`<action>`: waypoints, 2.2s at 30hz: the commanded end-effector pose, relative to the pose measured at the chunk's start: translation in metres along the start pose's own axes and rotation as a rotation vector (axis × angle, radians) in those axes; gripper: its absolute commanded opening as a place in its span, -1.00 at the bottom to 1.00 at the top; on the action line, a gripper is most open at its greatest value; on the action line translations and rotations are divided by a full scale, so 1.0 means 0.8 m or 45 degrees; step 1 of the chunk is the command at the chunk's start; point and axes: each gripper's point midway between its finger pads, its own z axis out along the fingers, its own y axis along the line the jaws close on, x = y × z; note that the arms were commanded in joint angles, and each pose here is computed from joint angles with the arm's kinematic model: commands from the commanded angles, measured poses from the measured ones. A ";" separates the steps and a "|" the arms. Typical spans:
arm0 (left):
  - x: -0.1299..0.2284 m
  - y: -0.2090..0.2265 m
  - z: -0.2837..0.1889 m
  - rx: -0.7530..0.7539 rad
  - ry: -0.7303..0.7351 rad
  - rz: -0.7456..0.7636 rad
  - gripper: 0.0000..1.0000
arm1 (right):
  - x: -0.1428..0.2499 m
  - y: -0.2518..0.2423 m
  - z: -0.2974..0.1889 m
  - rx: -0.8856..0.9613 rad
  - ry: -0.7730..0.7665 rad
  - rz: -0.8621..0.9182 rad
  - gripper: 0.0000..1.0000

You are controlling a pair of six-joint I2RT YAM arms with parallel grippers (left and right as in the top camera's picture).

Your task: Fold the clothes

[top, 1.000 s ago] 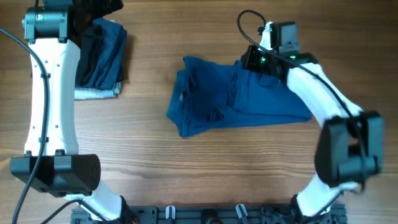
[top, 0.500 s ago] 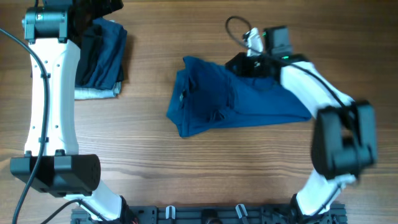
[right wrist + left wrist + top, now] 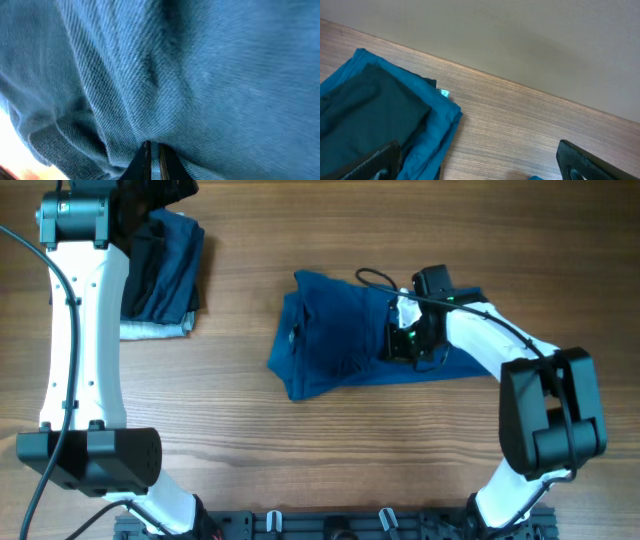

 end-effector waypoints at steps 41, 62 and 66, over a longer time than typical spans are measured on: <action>0.002 0.002 0.005 -0.004 0.009 -0.002 1.00 | -0.070 -0.271 -0.108 0.259 -0.094 0.182 -0.91; 0.002 0.002 0.005 -0.004 0.009 -0.002 0.99 | -0.121 -0.016 -0.289 0.331 -0.410 -0.183 -0.91; 0.002 0.002 0.005 -0.004 0.009 -0.002 0.99 | -0.088 0.035 -0.201 0.288 -0.212 -0.302 -0.91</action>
